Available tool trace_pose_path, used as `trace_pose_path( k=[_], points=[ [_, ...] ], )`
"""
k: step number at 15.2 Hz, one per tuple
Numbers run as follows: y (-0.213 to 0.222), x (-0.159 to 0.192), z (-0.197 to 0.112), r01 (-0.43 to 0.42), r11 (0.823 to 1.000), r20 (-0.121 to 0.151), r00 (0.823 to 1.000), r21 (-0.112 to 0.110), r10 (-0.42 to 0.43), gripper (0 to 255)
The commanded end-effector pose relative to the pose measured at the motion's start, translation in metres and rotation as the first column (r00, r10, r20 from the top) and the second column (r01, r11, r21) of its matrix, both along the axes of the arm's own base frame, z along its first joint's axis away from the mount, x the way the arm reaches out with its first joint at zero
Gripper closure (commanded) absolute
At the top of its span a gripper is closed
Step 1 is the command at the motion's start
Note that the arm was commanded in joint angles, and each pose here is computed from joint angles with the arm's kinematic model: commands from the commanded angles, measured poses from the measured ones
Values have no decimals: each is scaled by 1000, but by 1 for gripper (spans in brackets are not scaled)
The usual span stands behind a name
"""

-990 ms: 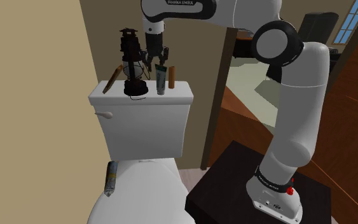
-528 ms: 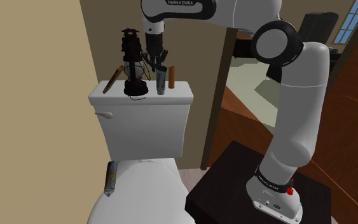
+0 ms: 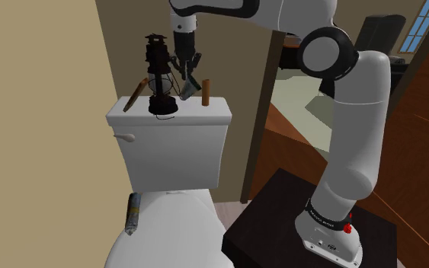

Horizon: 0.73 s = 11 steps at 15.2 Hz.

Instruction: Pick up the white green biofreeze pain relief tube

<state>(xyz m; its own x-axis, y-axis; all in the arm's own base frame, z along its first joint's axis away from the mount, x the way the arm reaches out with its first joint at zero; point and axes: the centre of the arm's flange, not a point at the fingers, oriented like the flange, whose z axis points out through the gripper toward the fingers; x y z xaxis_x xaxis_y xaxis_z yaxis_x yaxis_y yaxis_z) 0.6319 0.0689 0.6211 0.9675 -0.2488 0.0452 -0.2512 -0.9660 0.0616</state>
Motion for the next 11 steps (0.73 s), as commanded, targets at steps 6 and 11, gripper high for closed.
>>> trace_pose_path(
  k=[6, 11],
  points=[
    [-1, 0, 36, 0, 1000, 0, 1000, 0, 0, 255],
    [-1, 0, 53, 0, 1000, 0, 1000, 0, 0, 255]
  ],
)
